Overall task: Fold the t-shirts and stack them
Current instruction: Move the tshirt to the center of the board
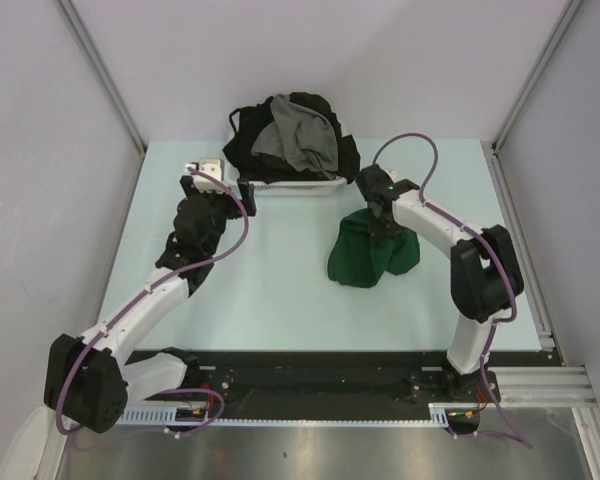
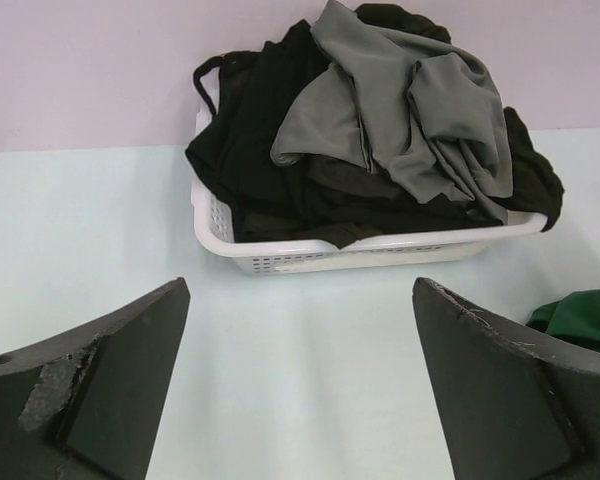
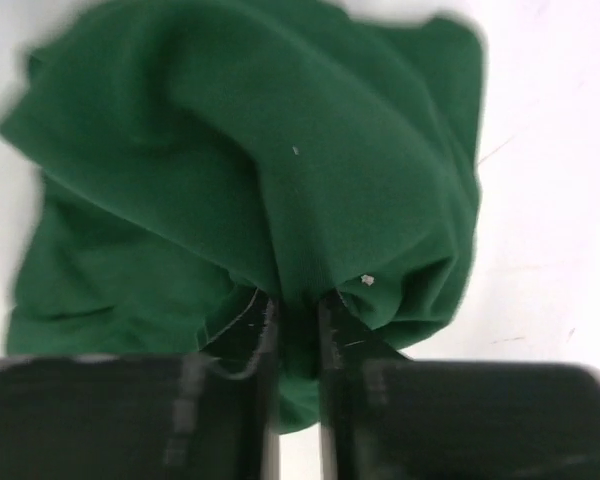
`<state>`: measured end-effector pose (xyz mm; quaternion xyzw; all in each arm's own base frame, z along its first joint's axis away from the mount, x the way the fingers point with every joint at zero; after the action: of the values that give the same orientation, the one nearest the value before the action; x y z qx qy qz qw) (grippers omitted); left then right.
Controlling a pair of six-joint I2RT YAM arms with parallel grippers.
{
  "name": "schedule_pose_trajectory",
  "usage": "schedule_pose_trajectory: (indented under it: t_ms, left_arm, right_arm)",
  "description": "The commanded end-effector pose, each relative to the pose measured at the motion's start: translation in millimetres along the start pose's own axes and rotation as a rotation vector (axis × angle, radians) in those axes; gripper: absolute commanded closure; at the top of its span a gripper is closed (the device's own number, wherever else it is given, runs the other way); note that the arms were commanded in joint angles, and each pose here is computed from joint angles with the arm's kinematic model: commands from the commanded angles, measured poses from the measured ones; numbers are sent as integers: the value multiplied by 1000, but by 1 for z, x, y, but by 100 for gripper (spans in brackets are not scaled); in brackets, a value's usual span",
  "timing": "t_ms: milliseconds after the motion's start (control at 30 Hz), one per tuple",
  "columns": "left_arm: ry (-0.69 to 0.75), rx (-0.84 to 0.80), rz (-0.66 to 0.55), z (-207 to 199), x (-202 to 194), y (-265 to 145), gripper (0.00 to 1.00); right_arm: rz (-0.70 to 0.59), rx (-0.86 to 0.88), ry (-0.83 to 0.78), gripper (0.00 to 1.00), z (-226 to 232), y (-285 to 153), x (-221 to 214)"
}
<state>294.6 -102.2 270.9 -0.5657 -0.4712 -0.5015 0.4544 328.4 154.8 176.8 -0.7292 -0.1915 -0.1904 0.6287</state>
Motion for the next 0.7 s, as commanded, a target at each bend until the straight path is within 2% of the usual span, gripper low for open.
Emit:
schedule_pose_trajectory:
  t_ms: [0,33,67,100,133,367,500,667]
  left_arm:
    - [17,24,-20,1,2,0,0]
    - [19,34,-15,2,0,2,0]
    - [19,40,-11,2,-2,3,1]
    - [20,44,-2,2,-5,5,0]
    - [18,46,-3,2,-6,6,0]
    - [33,71,6,1,-12,25,0]
    - [-2,107,39,3,-29,47,1]
    - [-22,196,48,5,-30,86,1]
  right_arm:
    - [64,-2,29,71,5,8,-4]
    - [47,3,39,63,6,6,1]
    - [34,-5,51,41,6,4,4]
    - [25,-13,55,13,5,2,7]
    - [0,-16,59,1,5,-2,14]
    - [-163,25,62,0,-1,-44,55]
    - [-254,92,66,0,3,-77,76]
    - [-327,142,50,0,4,-112,85]
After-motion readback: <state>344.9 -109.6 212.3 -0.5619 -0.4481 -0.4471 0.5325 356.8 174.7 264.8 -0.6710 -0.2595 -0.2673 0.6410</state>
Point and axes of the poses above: each gripper's point midway between its finger pads, its own y axis out along the fingers, its own z axis along the line the jaws close on, x = y × z, the point moved 9 cm from there along -y, back along the fingers, and after that the axes turned 1 degree about -y, right-handed, at the moved point
